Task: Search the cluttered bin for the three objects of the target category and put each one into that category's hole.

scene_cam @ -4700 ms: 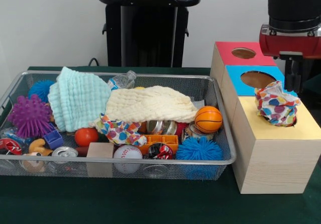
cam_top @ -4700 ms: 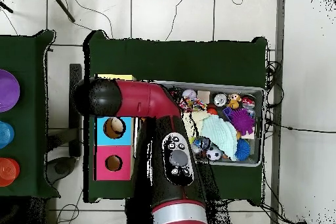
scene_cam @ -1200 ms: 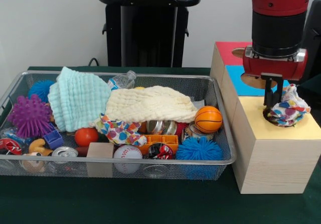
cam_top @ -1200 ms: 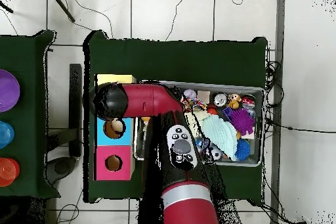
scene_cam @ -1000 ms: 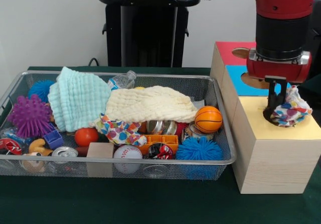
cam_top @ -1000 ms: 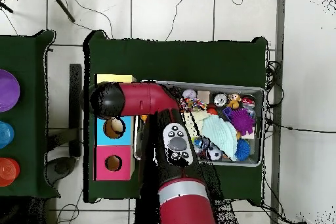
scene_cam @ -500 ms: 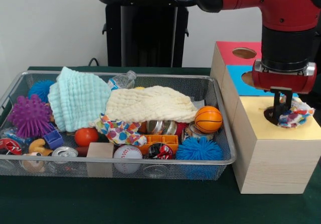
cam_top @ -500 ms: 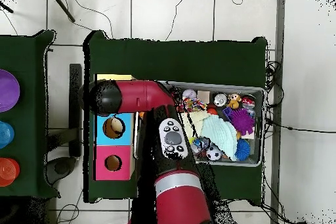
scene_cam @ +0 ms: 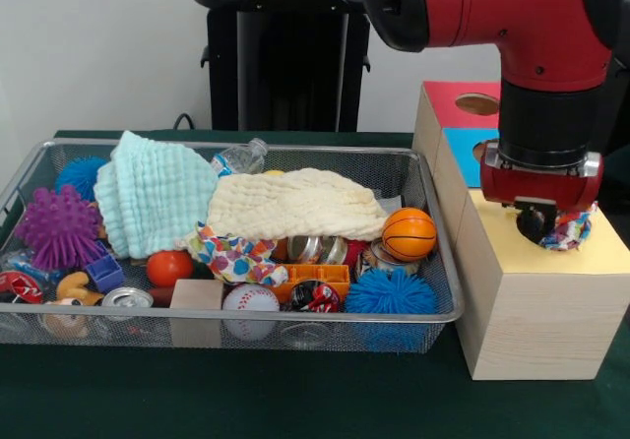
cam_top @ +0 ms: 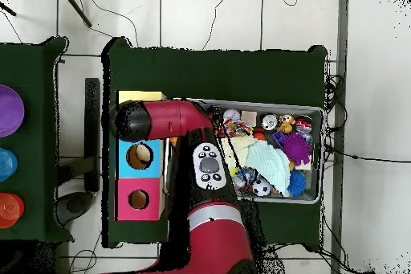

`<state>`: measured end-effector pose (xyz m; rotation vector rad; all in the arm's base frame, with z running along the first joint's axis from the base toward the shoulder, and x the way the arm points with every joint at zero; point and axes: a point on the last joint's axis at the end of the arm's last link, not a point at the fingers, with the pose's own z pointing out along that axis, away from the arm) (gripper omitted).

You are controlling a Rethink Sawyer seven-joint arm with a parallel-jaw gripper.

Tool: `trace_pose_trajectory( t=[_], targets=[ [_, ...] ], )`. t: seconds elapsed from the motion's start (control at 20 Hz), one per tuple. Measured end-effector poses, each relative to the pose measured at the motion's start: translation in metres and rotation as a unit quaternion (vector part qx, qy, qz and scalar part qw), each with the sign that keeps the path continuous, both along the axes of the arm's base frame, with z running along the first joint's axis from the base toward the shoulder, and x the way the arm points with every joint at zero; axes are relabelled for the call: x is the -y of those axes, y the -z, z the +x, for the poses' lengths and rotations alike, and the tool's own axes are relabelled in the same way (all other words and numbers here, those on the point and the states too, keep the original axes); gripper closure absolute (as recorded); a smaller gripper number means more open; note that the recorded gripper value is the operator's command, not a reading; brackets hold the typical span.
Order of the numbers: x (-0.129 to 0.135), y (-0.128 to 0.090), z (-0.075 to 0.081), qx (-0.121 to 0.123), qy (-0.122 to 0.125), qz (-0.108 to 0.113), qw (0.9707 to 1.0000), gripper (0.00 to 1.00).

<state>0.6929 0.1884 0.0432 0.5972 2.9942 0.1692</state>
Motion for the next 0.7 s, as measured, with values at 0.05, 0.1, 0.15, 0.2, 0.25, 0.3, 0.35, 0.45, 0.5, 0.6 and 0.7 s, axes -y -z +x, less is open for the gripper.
trace_pose_trajectory(
  t=[0.05, 0.1, 0.15, 0.2, 0.25, 0.3, 0.35, 0.45, 0.5, 0.6, 0.7],
  targets=[
    [0.0008, 0.0026, -0.0003, 0.003, -0.002, -0.003, 1.0000, 1.00],
    [0.0017, 0.0049, -0.0004, 0.006, -0.003, -0.005, 1.0000, 1.00],
    [0.0028, 0.0078, -0.0005, 0.011, -0.005, -0.009, 0.9999, 1.00],
    [0.0027, 0.0090, -0.0006, 0.014, -0.007, -0.010, 0.9998, 1.00],
    [0.0020, 0.0101, -0.0004, 0.019, -0.008, -0.011, 0.9997, 1.00],
    [0.0020, 0.0101, -0.0005, 0.019, -0.008, -0.012, 0.9997, 1.00],
    [0.0020, 0.0100, -0.0006, 0.020, -0.008, -0.013, 0.9997, 1.00],
    [0.0019, 0.0094, -0.0006, 0.020, -0.009, -0.013, 0.9997, 1.00],
    [0.0019, 0.0089, -0.0004, 0.021, -0.009, -0.013, 0.9997, 1.00],
    [0.0019, 0.0070, 0.0001, 0.022, -0.009, -0.014, 0.9996, 1.00],
    [0.0019, 0.0034, -0.0003, 0.022, -0.009, -0.014, 0.9996, 1.00]
  ],
)
